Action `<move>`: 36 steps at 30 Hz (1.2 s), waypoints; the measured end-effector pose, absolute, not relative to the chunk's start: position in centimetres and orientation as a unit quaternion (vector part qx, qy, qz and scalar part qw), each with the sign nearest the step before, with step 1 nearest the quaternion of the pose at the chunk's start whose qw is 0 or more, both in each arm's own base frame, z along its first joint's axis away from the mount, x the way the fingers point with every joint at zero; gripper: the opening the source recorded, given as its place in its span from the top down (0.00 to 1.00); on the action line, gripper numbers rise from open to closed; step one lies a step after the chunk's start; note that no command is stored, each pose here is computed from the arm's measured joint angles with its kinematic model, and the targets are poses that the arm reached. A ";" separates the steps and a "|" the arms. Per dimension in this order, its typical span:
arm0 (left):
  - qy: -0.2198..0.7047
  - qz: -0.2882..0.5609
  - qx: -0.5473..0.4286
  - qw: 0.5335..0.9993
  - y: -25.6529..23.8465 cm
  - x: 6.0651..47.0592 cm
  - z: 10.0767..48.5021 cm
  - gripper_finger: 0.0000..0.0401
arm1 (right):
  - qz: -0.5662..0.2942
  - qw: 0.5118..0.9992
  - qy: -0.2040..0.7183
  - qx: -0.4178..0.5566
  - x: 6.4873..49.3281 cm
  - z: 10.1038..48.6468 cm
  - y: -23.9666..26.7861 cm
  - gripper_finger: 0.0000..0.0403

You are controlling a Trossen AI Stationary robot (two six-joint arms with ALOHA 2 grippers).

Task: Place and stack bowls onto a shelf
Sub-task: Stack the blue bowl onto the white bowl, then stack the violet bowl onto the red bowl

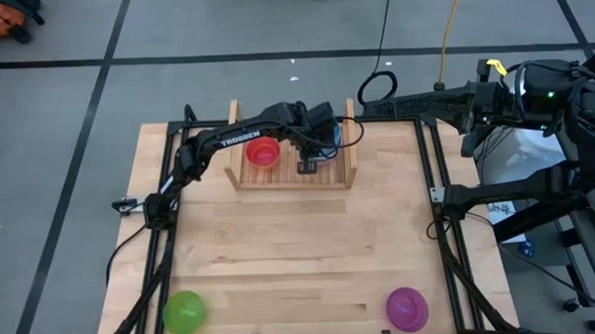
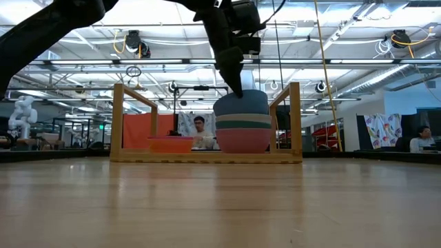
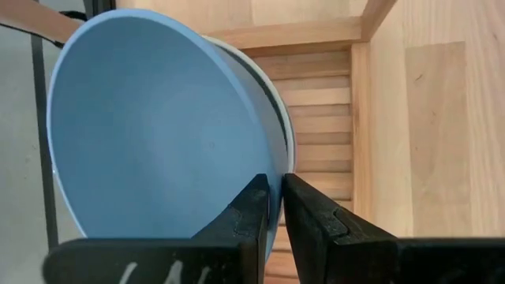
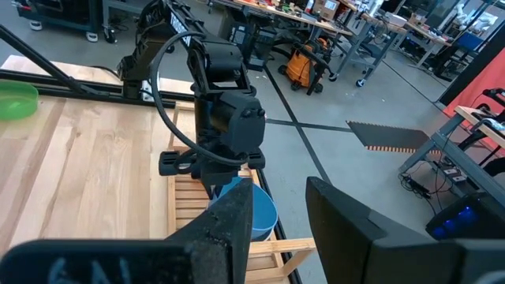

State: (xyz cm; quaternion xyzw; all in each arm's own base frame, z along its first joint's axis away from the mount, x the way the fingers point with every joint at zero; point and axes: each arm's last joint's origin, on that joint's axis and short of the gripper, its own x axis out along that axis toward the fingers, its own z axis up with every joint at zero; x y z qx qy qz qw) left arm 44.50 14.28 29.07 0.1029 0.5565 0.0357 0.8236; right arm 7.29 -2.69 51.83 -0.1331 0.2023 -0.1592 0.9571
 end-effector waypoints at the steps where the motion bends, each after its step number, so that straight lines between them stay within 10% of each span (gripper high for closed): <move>1: 0.555 0.036 0.103 0.824 14.3 44.5 29.1 0.89 | -0.159 0.957 0.202 -0.133 7.3 51.8 -2.7 0.72; 28: 0.548 0.039 0.068 0.832 14.5 44.7 28.8 0.97 | -0.159 0.957 0.203 -0.133 7.3 51.8 -2.7 0.72; 36: 0.557 0.040 0.069 0.827 14.5 44.6 28.7 0.83 | -0.160 0.958 0.202 -0.130 7.3 51.8 -2.7 0.72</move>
